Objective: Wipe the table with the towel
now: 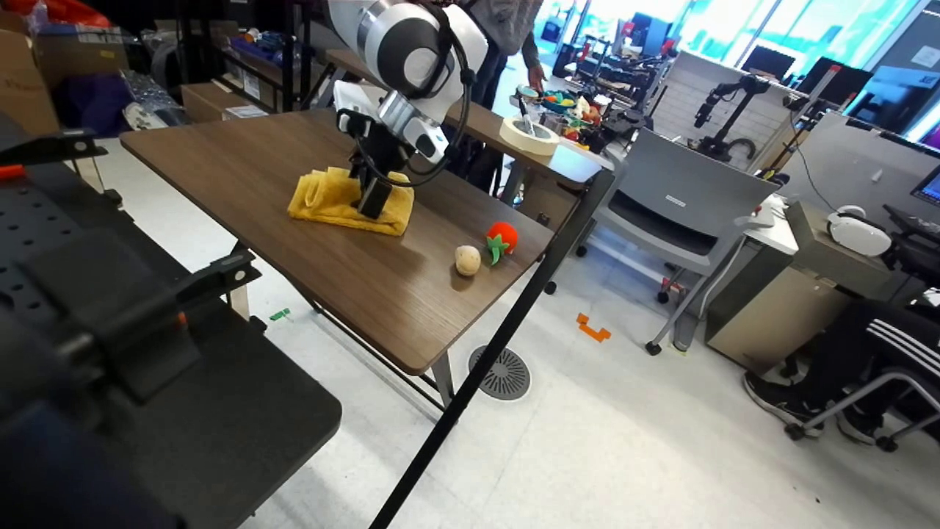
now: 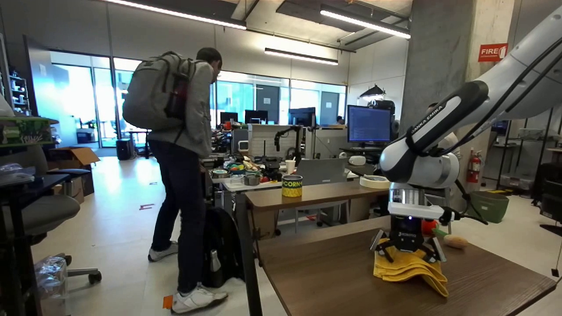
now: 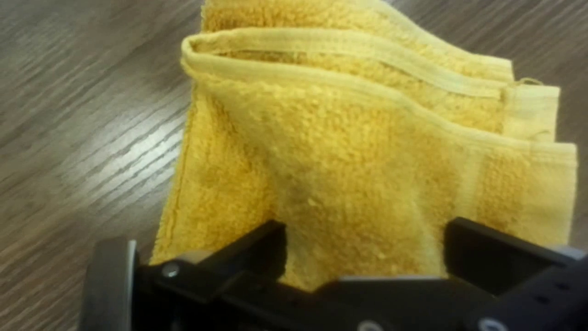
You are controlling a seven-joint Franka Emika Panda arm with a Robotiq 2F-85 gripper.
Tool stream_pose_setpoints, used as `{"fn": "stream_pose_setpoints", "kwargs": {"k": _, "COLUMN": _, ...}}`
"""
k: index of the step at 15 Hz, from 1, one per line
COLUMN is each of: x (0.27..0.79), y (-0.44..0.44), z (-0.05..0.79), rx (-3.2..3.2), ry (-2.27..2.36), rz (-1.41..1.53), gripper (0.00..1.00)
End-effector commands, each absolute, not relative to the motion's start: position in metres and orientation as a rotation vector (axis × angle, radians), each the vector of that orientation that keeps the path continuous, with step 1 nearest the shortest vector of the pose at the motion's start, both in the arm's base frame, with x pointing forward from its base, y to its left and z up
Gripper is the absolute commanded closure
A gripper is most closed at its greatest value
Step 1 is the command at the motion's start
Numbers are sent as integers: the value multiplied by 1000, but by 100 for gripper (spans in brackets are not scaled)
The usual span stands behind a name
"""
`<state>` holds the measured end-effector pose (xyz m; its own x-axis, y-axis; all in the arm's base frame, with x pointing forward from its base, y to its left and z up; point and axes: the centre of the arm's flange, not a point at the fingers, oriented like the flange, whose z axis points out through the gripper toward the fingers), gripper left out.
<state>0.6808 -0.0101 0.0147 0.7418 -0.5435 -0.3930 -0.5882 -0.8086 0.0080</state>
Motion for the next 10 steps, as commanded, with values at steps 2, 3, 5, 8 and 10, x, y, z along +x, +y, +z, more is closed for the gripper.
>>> {"fn": "stream_pose_setpoints", "kwargs": {"k": 2, "x": 658, "y": 12, "z": 22, "rx": -2948, "ry": 1043, "rz": 535, "gripper": 0}}
{"fn": "stream_pose_setpoints", "kwargs": {"k": 3, "x": 650, "y": 19, "z": 21, "rx": -2976, "ry": 1065, "rz": 511, "gripper": 0}}
{"fn": "stream_pose_setpoints", "kwargs": {"k": 5, "x": 632, "y": 32, "z": 25, "rx": -3025, "ry": 1157, "rz": 408, "gripper": 0}}
{"fn": "stream_pose_setpoints", "kwargs": {"k": 8, "x": 614, "y": 42, "z": 25, "rx": -3085, "ry": 1275, "rz": 172, "gripper": 0}}
{"fn": "stream_pose_setpoints", "kwargs": {"k": 10, "x": 604, "y": 46, "z": 23, "rx": -3096, "ry": 1351, "rz": -5, "gripper": 0}}
